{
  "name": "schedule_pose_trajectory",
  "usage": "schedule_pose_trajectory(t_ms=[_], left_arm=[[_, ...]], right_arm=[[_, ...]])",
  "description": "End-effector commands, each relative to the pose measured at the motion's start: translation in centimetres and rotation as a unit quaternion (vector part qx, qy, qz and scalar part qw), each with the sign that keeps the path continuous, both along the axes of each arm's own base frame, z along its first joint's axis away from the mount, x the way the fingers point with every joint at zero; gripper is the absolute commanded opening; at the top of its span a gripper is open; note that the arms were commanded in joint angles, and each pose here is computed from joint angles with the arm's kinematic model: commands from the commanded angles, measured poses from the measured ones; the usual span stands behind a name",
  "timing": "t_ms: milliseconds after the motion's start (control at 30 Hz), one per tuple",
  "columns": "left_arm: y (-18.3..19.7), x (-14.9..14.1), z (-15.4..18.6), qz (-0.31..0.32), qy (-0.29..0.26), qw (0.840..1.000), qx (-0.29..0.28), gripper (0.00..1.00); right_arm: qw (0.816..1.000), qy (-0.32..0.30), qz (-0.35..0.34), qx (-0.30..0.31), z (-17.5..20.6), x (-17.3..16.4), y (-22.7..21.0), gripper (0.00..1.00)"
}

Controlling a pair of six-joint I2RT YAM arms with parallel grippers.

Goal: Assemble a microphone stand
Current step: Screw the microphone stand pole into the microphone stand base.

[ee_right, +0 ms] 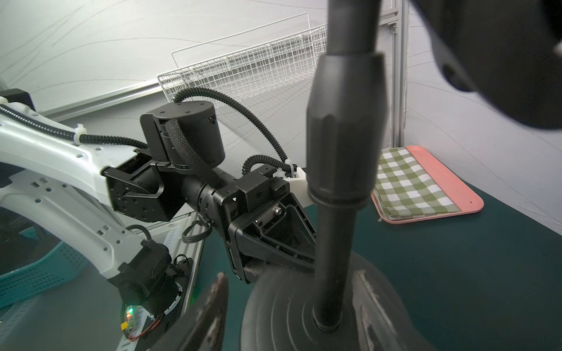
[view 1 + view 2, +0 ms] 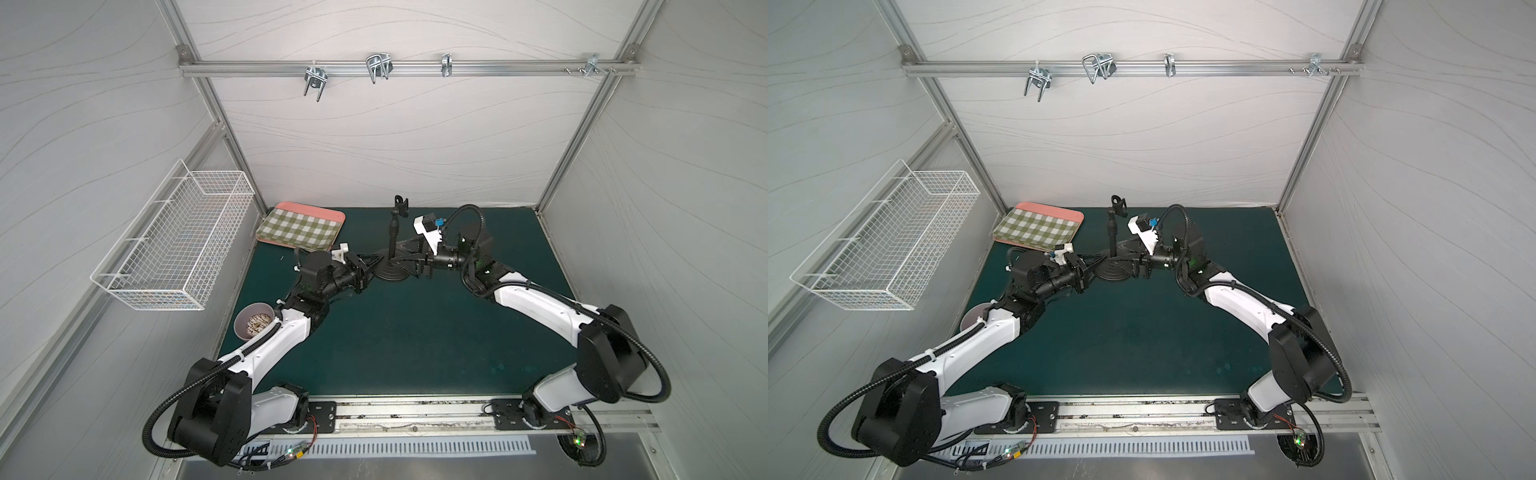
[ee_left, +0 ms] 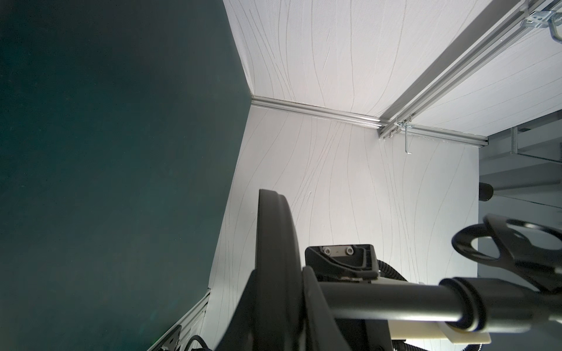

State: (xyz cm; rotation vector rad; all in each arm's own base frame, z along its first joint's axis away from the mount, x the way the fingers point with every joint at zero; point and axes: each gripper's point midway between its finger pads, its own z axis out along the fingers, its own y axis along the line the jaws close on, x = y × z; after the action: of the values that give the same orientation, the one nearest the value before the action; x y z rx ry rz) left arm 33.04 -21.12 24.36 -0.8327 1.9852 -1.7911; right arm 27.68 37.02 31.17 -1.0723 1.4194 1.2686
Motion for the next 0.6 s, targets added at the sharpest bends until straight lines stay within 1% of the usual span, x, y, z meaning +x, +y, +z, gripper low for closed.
schedule_pose_trajectory(t_ms=[0, 100, 167, 267, 367, 400, 467, 533, 567], left_arm=[[-0.2, 0.2, 4.3, -0.008, -0.067, 0.997, -0.039, 0.00], [-0.2, 0.1, 4.3, -0.008, -0.067, 0.997, -0.039, 0.00], [-0.2, 0.1, 4.2, -0.007, -0.066, 0.997, -0.039, 0.00], [-0.2, 0.1, 4.2, -0.008, -0.064, 0.997, -0.039, 0.00], [-0.2, 0.1, 4.3, -0.009, -0.065, 0.997, -0.041, 0.00], [-0.2, 0.1, 4.4, -0.009, -0.065, 0.997, -0.042, 0.00], [-0.1, 0.0, 4.5, -0.008, -0.067, 0.997, -0.042, 0.00], [-0.1, -0.1, 4.6, -0.006, -0.068, 0.997, -0.040, 0.00], [0.0, -0.1, 4.5, -0.004, -0.067, 0.997, -0.039, 0.00]], right_arm=[[1.000, 0.013, 0.013, 0.004, 0.1, 1.0, -0.2, 0.62], [1.000, 0.017, 0.013, 0.018, 0.5, 2.0, -0.2, 0.58], [0.999, 0.013, 0.036, 0.021, 0.9, 1.9, 0.1, 0.55], [0.995, 0.015, 0.097, 0.024, 1.2, 1.2, 0.9, 0.52], [0.984, 0.027, 0.171, 0.033, 1.3, 0.3, 1.1, 0.46], [0.981, 0.033, 0.186, 0.037, 1.4, 0.2, 1.1, 0.43], [0.976, 0.037, 0.209, 0.048, 1.7, 0.3, 1.0, 0.33], [0.973, 0.042, 0.219, 0.054, 1.8, 0.4, 1.0, 0.19], [0.974, 0.048, 0.214, 0.057, 1.7, 0.7, 1.0, 0.14]])
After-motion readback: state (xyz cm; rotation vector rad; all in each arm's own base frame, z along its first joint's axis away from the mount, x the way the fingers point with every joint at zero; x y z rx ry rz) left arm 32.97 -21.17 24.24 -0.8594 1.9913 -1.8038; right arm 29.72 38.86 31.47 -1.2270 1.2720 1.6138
